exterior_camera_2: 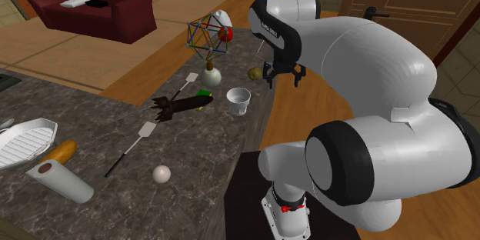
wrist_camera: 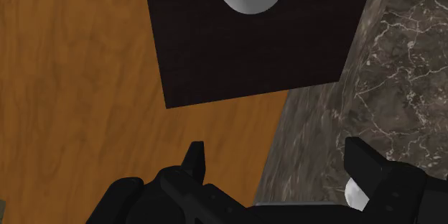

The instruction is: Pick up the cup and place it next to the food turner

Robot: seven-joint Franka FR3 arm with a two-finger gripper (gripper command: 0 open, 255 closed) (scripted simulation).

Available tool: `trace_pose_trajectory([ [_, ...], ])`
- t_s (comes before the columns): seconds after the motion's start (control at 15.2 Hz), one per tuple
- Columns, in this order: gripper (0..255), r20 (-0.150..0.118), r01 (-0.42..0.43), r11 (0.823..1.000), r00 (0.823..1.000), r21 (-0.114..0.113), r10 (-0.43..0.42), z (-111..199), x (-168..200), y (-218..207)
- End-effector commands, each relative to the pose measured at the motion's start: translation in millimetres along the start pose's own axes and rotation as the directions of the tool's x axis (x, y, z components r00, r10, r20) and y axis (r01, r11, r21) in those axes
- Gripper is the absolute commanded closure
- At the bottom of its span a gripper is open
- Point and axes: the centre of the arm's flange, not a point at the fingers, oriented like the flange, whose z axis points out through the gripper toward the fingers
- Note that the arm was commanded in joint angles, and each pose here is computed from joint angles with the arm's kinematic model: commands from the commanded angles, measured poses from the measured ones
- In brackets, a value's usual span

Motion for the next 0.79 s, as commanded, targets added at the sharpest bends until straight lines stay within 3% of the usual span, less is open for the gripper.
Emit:
trace_pose_trajectory([
  [0.0, 0, 0.000, 0.000, 1.000, 1.000, 0.000, 0.000, 0.0, 0.0, 0.0],
  [0.73, 0, -0.083, -0.064, 0.985, 0.993, 0.159, 0.078, 81.9, 82.0, -50.0],
])
